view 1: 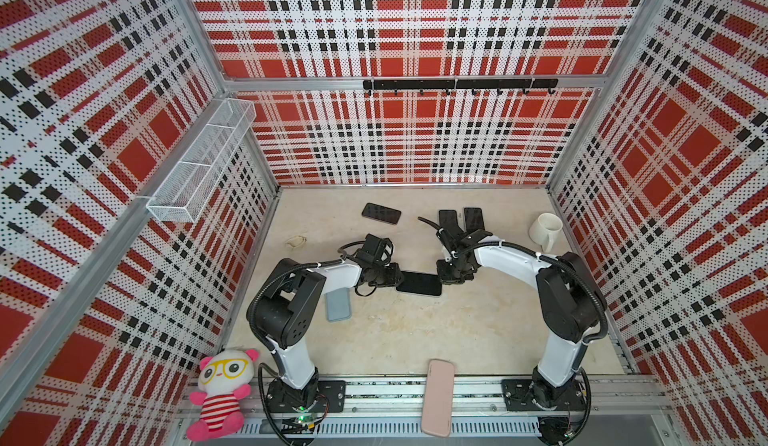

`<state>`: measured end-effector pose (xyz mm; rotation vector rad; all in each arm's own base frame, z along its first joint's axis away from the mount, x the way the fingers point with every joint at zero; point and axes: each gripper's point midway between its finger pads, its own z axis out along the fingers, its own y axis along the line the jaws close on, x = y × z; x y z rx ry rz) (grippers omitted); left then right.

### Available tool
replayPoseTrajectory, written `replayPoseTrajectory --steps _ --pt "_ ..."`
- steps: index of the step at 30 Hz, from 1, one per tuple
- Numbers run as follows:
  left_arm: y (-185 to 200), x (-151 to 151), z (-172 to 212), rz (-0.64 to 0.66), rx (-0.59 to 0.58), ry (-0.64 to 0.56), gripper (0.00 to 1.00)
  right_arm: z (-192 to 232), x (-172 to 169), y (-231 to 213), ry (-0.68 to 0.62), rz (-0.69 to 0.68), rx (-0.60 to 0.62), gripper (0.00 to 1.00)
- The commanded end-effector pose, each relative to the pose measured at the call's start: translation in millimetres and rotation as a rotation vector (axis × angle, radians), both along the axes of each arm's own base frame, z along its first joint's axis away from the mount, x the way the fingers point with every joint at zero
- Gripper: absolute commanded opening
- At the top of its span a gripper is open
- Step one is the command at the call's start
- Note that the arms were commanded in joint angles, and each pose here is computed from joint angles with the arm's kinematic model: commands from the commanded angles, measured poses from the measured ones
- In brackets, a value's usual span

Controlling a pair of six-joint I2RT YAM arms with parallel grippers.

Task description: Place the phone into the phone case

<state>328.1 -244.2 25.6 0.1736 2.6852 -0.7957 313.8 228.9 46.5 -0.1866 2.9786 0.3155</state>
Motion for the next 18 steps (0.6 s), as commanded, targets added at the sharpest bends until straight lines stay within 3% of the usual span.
replayPoseTrajectory --steps 1,12,18 --pt "1.1 -8.8 -1.5 -0.024 0.017 0.017 0.32 -1.3 13.6 8.8 -0.020 0.031 0.017 0.17" --pt "2.1 -8.7 -3.5 -0.027 0.019 0.023 0.32 -38.3 10.0 -2.3 0.068 0.040 -0.088 0.14" --pt "1.2 -9.1 -6.4 -0.030 0.016 0.033 0.31 -60.0 -12.0 -13.7 0.154 0.068 -0.166 0.13"
